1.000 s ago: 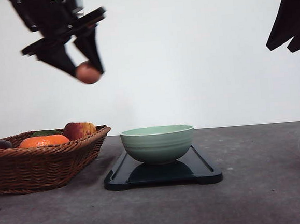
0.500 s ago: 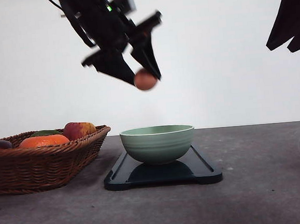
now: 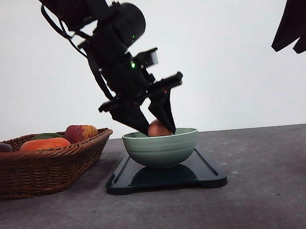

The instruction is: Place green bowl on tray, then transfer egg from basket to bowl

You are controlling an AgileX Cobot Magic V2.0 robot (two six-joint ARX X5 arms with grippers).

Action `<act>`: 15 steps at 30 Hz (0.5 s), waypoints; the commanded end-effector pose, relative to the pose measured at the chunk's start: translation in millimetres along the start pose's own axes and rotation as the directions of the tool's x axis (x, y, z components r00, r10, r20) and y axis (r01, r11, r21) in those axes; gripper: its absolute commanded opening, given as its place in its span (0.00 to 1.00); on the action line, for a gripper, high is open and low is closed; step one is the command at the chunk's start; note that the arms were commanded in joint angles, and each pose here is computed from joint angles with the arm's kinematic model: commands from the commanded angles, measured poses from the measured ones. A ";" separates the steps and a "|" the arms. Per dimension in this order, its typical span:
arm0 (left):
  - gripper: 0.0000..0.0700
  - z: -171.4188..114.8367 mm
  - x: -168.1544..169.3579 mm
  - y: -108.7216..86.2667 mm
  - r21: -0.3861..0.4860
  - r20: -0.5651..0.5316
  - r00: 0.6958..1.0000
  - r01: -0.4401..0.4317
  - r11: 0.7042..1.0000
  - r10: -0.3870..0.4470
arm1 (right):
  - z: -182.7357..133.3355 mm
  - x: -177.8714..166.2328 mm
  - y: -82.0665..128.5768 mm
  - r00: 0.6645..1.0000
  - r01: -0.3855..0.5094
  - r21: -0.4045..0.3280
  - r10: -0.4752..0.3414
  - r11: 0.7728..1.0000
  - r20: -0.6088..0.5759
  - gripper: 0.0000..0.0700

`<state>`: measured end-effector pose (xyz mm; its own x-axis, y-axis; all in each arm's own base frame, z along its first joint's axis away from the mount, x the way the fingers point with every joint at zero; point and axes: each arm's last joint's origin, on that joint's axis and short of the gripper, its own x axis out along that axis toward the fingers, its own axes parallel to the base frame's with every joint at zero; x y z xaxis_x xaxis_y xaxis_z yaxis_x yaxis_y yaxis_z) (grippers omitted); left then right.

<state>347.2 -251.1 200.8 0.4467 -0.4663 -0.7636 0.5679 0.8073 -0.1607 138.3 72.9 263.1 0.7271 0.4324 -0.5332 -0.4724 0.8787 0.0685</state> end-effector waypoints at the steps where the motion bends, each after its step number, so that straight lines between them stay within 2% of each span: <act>1: 0.27 1.6 10.4 -3.9 0.026 0.001 1.000 0.006 1.000 -0.006 | 1.1 1.0 0.9 1.000 -0.005 -0.011 0.005 1.000 0.002 0.40; 10: 0.29 -2.2 18.6 -5.5 0.029 -0.015 1.000 0.008 1.000 -0.008 | 1.1 1.0 0.9 1.000 -0.005 -0.011 0.005 1.000 0.002 0.40; 15: 0.49 -1.1 19.0 -8.2 0.036 0.000 1.000 0.014 0.999 -0.014 | 1.1 1.0 0.9 1.000 -0.005 -0.011 0.005 1.000 0.002 0.40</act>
<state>348.2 -257.9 187.1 0.4317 -0.4638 -0.7736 0.5814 0.7988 -0.1545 138.3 72.9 263.1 0.7270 0.4326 -0.5332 -0.4726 0.8786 0.0686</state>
